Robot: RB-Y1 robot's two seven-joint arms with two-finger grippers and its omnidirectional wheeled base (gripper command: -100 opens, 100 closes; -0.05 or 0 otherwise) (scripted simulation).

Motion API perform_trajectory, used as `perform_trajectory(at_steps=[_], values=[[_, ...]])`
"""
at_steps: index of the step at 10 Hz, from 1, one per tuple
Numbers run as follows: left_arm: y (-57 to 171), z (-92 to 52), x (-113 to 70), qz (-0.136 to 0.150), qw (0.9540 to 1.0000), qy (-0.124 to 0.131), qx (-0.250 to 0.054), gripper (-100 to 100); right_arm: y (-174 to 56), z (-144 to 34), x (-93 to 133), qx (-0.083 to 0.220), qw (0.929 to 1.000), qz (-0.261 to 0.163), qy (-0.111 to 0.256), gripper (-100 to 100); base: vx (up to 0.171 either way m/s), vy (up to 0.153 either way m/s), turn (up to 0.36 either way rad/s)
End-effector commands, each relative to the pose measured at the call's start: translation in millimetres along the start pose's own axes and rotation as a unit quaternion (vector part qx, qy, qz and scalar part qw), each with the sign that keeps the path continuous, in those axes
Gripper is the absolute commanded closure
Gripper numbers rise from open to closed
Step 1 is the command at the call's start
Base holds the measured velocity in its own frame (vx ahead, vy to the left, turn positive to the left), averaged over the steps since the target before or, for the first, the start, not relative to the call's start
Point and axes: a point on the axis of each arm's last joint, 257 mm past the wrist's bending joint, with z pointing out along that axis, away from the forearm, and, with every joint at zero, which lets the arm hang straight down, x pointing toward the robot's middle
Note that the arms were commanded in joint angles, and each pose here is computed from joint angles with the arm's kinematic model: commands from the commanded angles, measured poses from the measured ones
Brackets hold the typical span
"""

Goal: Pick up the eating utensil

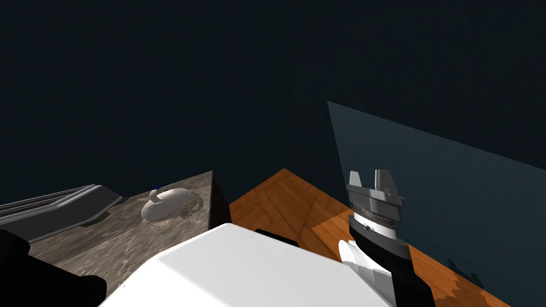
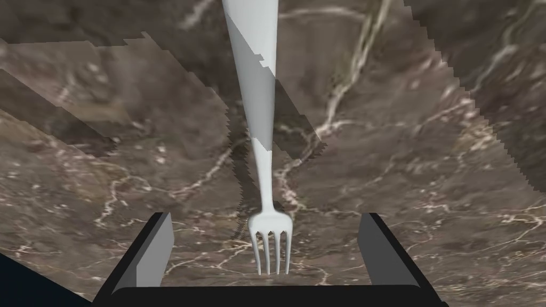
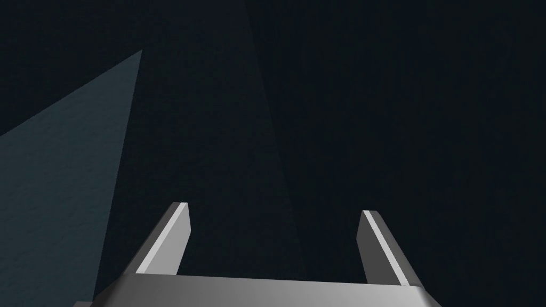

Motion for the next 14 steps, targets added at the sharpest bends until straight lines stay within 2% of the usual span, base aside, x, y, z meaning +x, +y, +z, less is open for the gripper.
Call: perform_trajectory(at_steps=[1,2,3,7,8,9,13,14], values=[[0.0,0.0,0.0,0.0,1.0,0.0,0.0,-100,0.0,0.0,0.0,0.0,1.0,0.0,0.0,0,0.003,-0.009,0.011],[-0.2,0.1,-0.4,0.001,1.0,0.0,0.0,0,0.0,0.0,0.0,0.0,1.0,0.0,0.0,0,0.0,0.0,0.0],[3.6,6.2,2.9,-0.003,1.0,0.0,-0.001,-100,0.0,0.0,0.0,0.0,1.0,0.0,0.0,0,0.007,0.0,-0.044],[10.0,18.8,10.0,-0.008,1.0,0.0,-0.003,-100,0.0,0.0,0.0,0.0,1.0,0.0,0.0,0,0.009,0.0,-0.031],[8.3,16.6,8.1,-0.008,1.0,0.0,-0.002,-100,0.0,0.0,0.0,0.0,1.0,0.0,0.0,0,0.0,0.0,0.0],[8.7,16.9,8.3,-0.008,1.0,0.0,-0.003,100,0.0,0.0,0.0,0.0,1.0,0.0,0.0,0,0.0,0.0,0.0],[9.5,16.7,8.5,-0.009,1.0,0.0,-0.004,100,0.0,0.0,0.0,0.0,1.0,0.0,0.0,0,0.0,0.0,0.0],[9.5,16.7,8.5,-0.009,1.0,0.0,-0.004,0,0.0,0.0,0.0,0.0,1.0,0.0,0.0,0,0.0,0.0,0.0]])
